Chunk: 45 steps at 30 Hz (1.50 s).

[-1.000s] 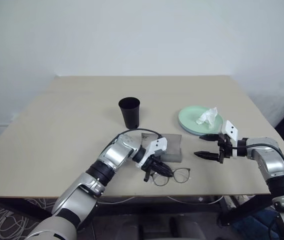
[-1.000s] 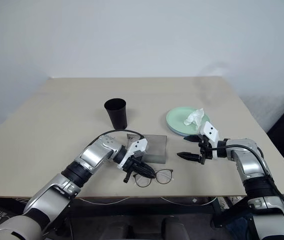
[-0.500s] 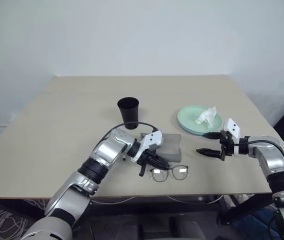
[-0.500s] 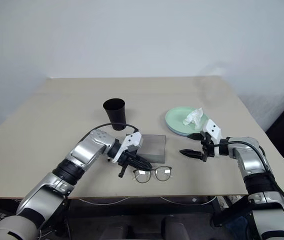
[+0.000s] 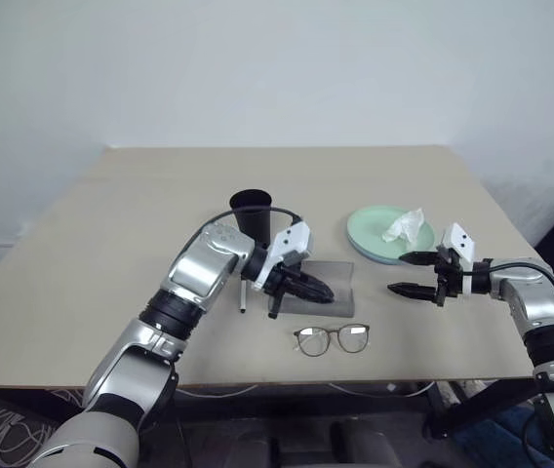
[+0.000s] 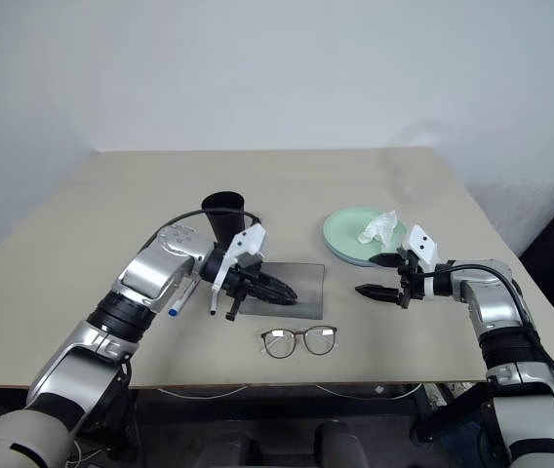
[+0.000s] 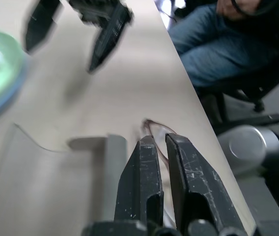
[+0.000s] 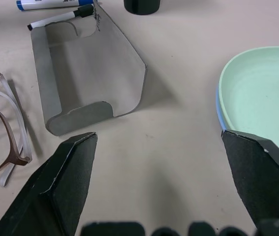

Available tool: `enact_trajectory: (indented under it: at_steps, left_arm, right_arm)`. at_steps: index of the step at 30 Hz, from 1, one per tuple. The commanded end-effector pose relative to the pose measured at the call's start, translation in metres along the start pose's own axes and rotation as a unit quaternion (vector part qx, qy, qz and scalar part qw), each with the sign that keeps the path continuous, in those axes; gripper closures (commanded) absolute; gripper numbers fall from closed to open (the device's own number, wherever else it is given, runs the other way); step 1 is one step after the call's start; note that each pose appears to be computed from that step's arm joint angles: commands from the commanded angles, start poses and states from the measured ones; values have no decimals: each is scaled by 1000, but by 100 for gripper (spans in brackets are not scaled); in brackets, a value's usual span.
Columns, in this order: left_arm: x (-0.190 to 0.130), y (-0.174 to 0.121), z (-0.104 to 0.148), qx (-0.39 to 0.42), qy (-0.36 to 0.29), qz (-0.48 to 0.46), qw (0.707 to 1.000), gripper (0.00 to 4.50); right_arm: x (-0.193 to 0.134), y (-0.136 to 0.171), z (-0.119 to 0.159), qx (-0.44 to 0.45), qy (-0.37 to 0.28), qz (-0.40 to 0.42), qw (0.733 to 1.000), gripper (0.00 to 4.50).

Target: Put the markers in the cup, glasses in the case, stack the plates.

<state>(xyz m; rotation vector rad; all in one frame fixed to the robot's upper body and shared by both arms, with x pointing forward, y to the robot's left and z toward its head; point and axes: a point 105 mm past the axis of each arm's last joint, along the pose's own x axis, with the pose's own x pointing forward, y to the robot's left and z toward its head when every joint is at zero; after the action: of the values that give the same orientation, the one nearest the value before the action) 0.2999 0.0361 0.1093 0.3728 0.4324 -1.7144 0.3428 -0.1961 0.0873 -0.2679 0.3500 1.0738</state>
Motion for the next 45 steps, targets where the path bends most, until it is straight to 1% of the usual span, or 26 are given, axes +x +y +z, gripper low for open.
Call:
enact_trajectory:
  at_steps: [1,3,10,18,21,24,27,31,32,38,45]
  left_arm:
    - [5,-1,3,34,22,-11,999,303]
    - [8,-1,-1,46,42,-16,998,242]
    - [18,4,-8,57,70,-29,996,242]
    - [28,6,-20,48,92,-43,994,242]
    - [31,7,-21,31,83,-46,995,242]
    - [32,9,-26,26,89,-42,995,242]
    - [33,9,-27,22,89,-43,995,299]
    - [33,7,-28,17,86,-47,995,437]
    - [33,7,-28,17,86,-48,995,447]
    - [31,4,-25,21,77,-53,995,447]
    - [17,4,3,37,26,-45,998,447]
  right_arm:
    - [-2,-2,13,-26,-16,-8,1000,11]
    - [-2,-1,12,-25,-16,-8,1000,11]
    - [-2,0,10,-24,-18,-14,999,11]
    - [1,2,10,-23,-20,-19,999,11]
    - [1,2,9,-22,-19,-20,999,11]
    - [2,3,8,-21,-19,-21,999,11]
    - [2,4,7,-20,-19,-22,999,11]
    - [1,3,7,-20,-19,-24,999,11]
    - [1,3,7,-20,-19,-24,999,11]
    - [2,2,8,-19,-20,-25,999,11]
    - [1,-2,8,-18,-18,-32,999,11]
